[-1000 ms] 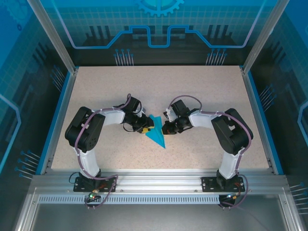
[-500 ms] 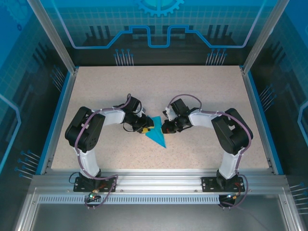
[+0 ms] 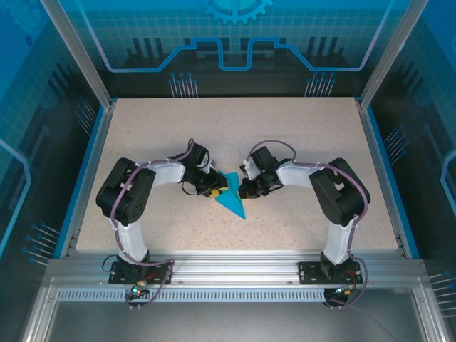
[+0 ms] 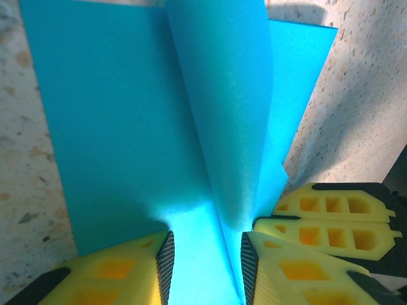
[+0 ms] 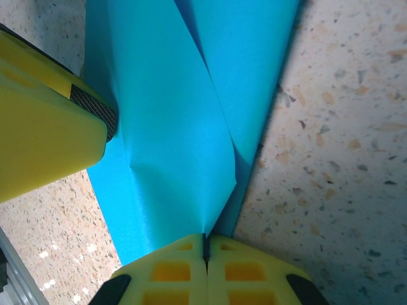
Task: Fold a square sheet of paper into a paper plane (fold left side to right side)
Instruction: Fourth fold the wing at the center of the table.
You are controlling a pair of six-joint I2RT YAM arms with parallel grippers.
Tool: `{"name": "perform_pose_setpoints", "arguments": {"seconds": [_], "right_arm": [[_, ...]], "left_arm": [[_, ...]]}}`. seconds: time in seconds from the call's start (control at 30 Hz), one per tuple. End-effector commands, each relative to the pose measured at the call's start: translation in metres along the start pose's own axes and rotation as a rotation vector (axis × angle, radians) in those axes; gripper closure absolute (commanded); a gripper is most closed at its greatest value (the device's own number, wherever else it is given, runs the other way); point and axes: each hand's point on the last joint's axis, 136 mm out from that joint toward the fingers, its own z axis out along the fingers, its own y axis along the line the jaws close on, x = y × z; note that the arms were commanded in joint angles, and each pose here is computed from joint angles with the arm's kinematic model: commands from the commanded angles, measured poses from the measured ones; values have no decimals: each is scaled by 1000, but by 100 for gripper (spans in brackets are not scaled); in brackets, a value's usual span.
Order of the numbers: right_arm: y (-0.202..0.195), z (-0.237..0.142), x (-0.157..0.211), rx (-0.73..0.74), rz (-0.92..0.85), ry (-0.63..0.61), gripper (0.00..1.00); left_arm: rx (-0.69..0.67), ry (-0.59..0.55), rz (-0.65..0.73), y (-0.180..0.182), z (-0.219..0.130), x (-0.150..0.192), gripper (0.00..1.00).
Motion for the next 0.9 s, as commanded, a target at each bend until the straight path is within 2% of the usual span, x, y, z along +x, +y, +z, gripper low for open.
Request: {"name": "perform_pose_setpoints", "arguments": {"seconds": [0.0,0.1,0.3,0.47,0.67,0.87], "right_arm": [[-15,13,21,70,17,86,100],[-20,14,25,96,22,104,100],[-24,13,27,123,30,110,100],[-25,13,27,135,28,113,100],[-26,13,27,141,27,117,100],[-26,14,29,143,30,124,100]], "left_arm": [[-20,-6,34,-5,-8,2,63],[-27,-41,81,-18,-23,-1,59],[5,-88,151,-46,-47,-6,60],[58,-14,159,-57,-28,-2,71],[46,4,137,-54,-7,-13,88],[38,28,119,-47,7,-17,94]]}}
